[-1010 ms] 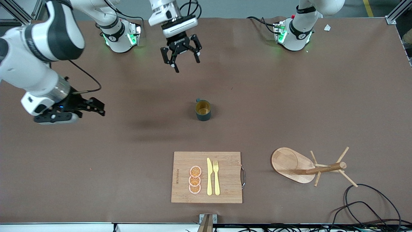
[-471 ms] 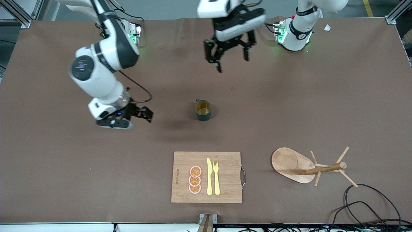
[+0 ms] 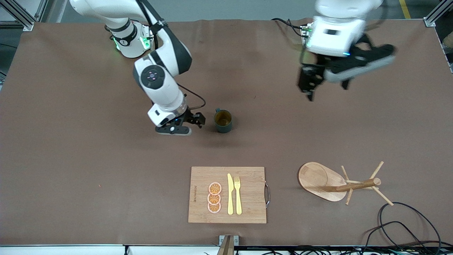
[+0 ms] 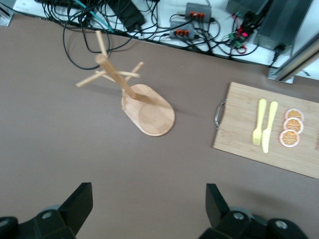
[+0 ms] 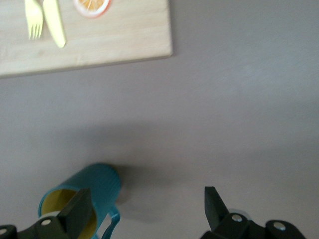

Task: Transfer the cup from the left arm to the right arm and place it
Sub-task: 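Grasp the teal mug with the right gripper while the left gripper withdraws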

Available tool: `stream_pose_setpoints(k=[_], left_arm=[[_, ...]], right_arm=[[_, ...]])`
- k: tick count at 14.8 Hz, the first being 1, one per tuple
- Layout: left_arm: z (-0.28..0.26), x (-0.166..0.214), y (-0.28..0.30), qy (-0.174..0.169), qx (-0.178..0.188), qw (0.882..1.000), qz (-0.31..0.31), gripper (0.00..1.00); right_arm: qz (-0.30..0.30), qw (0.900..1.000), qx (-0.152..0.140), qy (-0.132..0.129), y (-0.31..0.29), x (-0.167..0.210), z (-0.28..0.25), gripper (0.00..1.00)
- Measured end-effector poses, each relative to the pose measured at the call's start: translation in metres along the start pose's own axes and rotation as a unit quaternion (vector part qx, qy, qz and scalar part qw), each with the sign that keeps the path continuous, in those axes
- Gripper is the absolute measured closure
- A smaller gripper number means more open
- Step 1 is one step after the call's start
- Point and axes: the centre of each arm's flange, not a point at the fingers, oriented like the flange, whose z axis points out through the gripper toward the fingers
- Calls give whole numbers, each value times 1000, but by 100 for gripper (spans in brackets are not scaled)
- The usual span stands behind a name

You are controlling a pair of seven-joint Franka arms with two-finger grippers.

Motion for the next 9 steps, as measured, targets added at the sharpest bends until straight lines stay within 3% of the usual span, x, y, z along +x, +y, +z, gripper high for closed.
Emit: stream_pose_setpoints(k=[4,9], left_arm=[[18,49,-87,-49,-18,999,14,0],[47,71,-154,-110,-49,992,46,0]], right_arm=[[-16,1000,-6,-12,-37,-35,14,0],[-15,999,-24,-30,-35,-38,51,0]])
